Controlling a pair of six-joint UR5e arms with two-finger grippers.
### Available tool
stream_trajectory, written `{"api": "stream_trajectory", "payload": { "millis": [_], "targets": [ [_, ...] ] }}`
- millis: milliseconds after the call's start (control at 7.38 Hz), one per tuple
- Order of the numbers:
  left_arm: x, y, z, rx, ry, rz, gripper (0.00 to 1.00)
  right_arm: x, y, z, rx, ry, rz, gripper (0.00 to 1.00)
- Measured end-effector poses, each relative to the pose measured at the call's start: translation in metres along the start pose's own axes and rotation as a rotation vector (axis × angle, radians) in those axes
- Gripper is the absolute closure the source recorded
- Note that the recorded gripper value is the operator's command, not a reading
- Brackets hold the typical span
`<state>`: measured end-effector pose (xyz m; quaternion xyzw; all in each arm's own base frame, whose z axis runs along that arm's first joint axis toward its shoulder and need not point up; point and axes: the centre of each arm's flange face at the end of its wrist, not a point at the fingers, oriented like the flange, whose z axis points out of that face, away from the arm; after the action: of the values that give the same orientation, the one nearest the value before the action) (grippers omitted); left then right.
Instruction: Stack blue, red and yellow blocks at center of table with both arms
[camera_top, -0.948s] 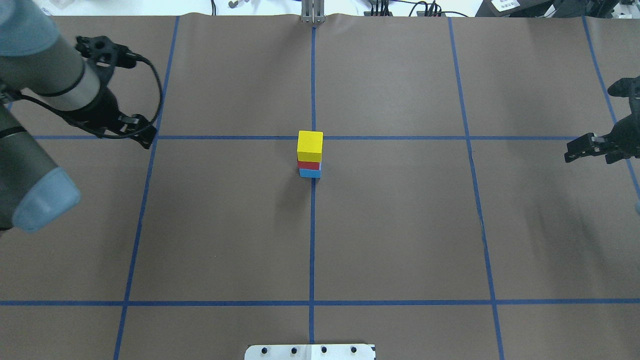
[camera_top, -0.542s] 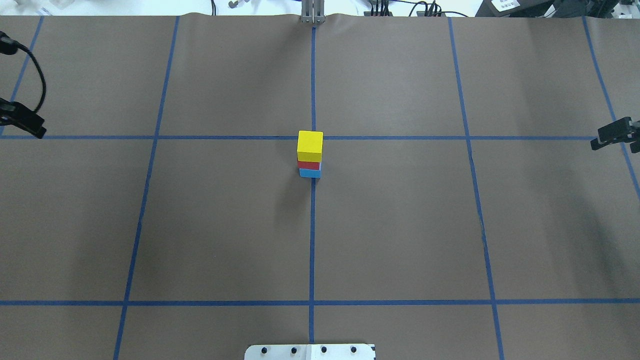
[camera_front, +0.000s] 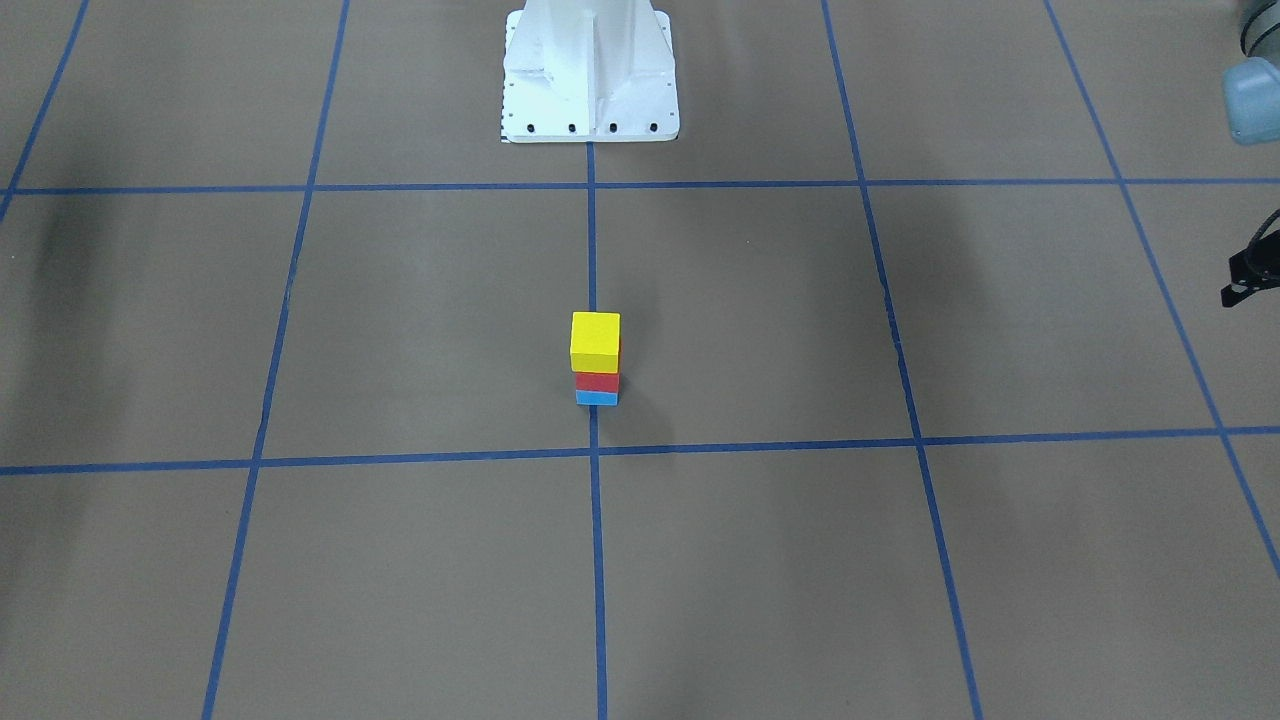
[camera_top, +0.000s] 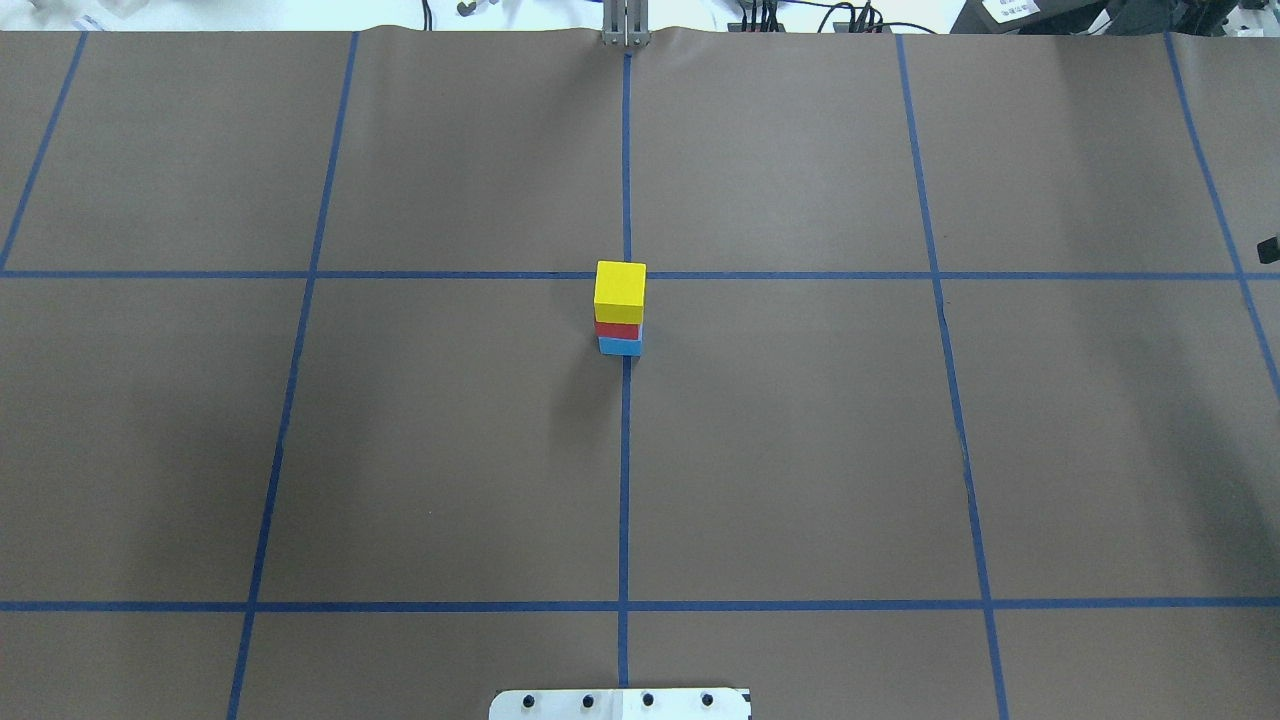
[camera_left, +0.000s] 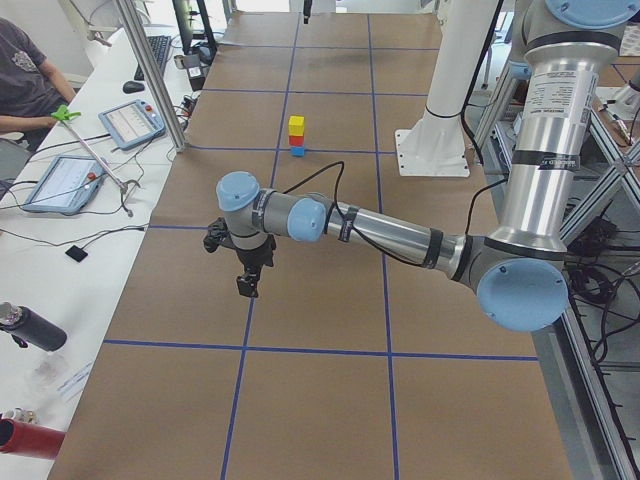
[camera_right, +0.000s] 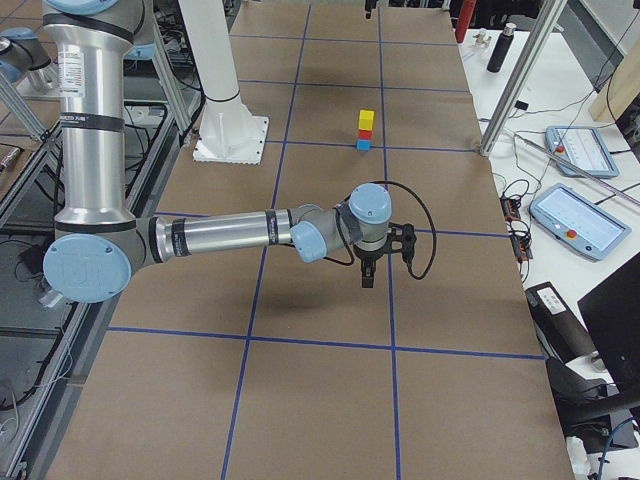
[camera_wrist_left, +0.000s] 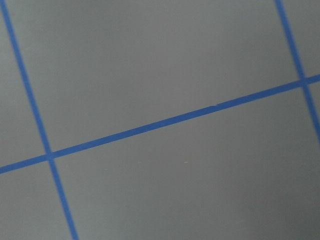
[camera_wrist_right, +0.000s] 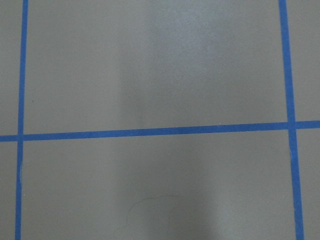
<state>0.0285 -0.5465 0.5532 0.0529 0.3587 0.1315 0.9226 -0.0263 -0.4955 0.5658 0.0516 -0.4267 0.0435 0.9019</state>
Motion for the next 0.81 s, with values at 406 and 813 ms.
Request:
{"api": "stream_trajectory", "payload": {
  "millis": [406, 813],
  "targets": [
    [-0.032, 0.021, 0.005, -0.015, -0.009, -0.039, 0.01, 0.014, 0.008, 0.001, -0.013, 0.025, -0.030, 0.00],
    [-0.042, 0.055, 0.006, -0.020, -0.002, -0.076, 0.01, 0.020, 0.016, 0.005, -0.031, 0.036, -0.026, 0.00]
  ]
}}
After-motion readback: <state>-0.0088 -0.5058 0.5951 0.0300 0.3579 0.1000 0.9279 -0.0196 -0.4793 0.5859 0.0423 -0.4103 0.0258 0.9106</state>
